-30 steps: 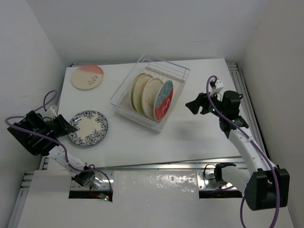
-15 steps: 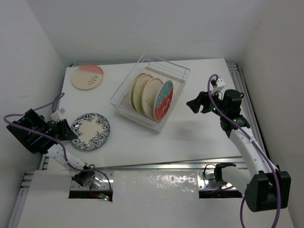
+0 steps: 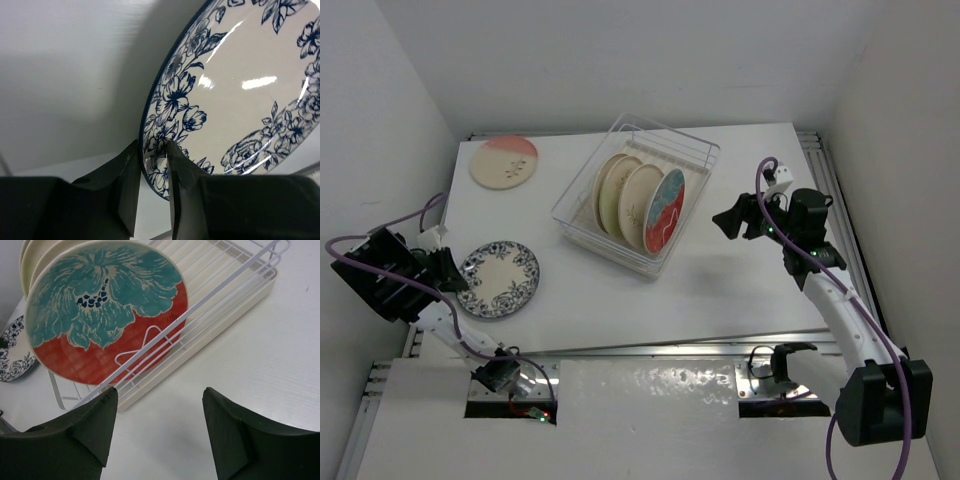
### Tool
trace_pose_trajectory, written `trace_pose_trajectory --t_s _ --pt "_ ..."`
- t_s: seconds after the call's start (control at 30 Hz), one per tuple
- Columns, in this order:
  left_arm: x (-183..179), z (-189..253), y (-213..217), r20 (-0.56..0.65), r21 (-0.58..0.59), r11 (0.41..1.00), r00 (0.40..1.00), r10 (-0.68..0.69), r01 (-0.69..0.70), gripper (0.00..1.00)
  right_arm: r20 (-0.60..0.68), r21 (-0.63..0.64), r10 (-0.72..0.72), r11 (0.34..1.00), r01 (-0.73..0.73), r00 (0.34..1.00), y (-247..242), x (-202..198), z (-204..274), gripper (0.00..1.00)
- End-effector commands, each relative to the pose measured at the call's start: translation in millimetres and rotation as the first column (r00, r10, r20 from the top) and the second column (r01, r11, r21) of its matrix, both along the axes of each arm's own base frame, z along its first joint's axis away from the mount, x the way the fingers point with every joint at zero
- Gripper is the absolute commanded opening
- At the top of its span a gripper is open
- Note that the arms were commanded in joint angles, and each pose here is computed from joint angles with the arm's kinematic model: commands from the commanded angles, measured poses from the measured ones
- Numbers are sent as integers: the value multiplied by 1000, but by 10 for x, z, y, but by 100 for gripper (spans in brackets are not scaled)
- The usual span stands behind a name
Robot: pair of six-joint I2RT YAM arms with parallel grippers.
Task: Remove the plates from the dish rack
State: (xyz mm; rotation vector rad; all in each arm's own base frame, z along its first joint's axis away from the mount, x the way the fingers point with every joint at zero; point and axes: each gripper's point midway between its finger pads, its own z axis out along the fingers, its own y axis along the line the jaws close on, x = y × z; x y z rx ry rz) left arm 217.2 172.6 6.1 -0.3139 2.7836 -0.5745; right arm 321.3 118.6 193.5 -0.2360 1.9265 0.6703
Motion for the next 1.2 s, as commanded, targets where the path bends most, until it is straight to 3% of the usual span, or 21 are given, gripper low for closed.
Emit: trace_pose_trajectory --t_s 0.0,0.17,0.37,0.47,0.6,0.7,0.8,0.87,0.9,0.97,1.0,1.1,1.17 --pt "165 -146 658 19 267 963 999 -47 40 20 80 -13 15 1000 -14 997 19 82 247 69" --pt "258 -38 706 65 298 955 997 -32 11 40 81 -14 18 1000 -17 997 24 101 264 69" --pt "461 301 704 157 324 946 985 -75 21 57 82 -21 29 999 -27 996 33 114 250 69" --pt "650 612 635 247 340 940 961 -122 32 59 86 -24 35 999 -33 996 39 132 270 69" --pt "1126 1506 393 462 381 924 866 -190 0 59 75 -23 34 999 -33 997 42 159 303 70" --pt "1588 2241 0 589 424 905 767 -254 -26 59 69 -22 20 1000 -18 997 26 184 324 70" --pt "2045 2867 -825 688 387 921 654 -315 37 59 67 -29 -15 999 17 998 -27 207 310 69" --pt "2236 3164 -1181 720 347 937 628 -297 45 59 59 -28 -19 999 20 998 -32 191 276 68" --pt "2316 3216 -1590 719 345 932 608 -337 109 59 62 -28 -19 999 20 998 -30 177 280 68" --pt "2429 3270 -1890 699 376 918 613 -369 123 59 54 -24 -17 1000 18 998 -23 151 245 68" --pt "2438 3271 -2262 691 392 901 587 -422 187 60 59 -23 -18 1000 19 998 -24 134 259 68" --pt "2514 3164 -2786 662 411 874 574 -483 261 60 66 -31 -27 999 29 997 -49 85 230 68" --pt "2544 3091 -2906 647 420 864 577 -499 277 60 46 -36 -32 999 34 998 -64 34 179 68"
